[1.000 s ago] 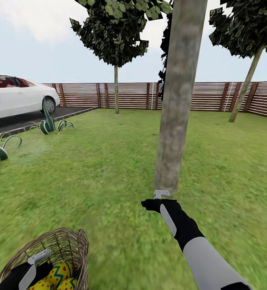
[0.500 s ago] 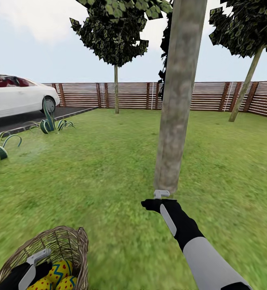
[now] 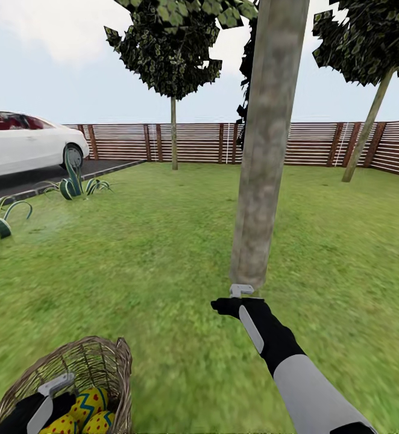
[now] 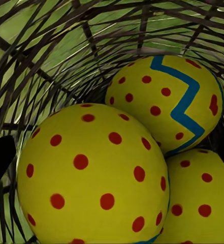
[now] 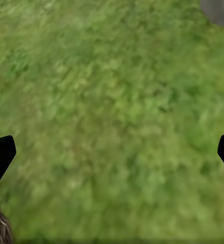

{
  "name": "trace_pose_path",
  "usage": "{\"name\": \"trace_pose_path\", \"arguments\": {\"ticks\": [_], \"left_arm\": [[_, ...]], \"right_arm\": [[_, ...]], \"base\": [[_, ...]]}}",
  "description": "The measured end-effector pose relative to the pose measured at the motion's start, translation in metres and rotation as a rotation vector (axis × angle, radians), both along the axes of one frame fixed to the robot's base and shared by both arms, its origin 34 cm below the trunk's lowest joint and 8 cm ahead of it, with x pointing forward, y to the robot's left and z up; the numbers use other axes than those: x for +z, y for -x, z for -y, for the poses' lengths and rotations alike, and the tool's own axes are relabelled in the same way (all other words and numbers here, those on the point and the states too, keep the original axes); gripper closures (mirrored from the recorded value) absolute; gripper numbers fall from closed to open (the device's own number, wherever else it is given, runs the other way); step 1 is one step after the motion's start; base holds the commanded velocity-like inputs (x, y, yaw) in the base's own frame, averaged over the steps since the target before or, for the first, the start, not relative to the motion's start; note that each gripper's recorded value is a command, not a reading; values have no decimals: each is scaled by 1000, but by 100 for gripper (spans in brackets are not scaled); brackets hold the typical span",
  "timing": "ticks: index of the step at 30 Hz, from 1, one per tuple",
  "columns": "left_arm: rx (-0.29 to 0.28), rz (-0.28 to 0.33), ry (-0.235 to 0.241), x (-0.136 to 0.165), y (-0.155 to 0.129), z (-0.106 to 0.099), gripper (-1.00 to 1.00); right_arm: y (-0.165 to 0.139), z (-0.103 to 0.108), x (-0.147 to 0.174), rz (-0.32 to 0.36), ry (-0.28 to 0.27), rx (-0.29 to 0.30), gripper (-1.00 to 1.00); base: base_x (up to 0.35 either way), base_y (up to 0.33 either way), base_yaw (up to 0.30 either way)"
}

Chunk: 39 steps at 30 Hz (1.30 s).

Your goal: Take the three Easter eggs out of the wicker basket on the lawn in the garden, then place them on the lawn next to a single tree (choose any tree) so that all three eggs are next to the same tree and none are left in the basket.

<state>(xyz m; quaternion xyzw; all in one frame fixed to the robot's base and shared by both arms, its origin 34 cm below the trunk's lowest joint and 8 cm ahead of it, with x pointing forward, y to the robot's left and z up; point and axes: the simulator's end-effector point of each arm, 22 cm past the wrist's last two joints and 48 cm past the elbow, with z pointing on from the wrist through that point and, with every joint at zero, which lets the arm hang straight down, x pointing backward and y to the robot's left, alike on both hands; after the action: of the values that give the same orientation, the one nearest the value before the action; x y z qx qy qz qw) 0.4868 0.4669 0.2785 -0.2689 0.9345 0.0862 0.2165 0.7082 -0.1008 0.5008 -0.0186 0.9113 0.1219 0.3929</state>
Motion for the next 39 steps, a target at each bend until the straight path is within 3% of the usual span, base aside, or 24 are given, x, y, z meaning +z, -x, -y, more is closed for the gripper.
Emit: {"name": "trace_pose_path", "arguments": {"ticks": [9,14,34,39], "left_arm": [[15,-16,-22,0,4,-6,-100],[16,-25,-23,-10,8,-6,-100],[9,-28,-11,-11,8,-3,-100],[8,-28,-10,-11,8,-3,-100]], "right_arm": [[0,0,0,0,0,0,-100],[2,0,-12,-8,0,0,-100],[2,-1,-11,-5,-1,1,-100],[-9,-7,24,76,-33,10,-100]], "base": [[0,0,0],[0,0,0],[0,0,0],[0,0,0]]}}
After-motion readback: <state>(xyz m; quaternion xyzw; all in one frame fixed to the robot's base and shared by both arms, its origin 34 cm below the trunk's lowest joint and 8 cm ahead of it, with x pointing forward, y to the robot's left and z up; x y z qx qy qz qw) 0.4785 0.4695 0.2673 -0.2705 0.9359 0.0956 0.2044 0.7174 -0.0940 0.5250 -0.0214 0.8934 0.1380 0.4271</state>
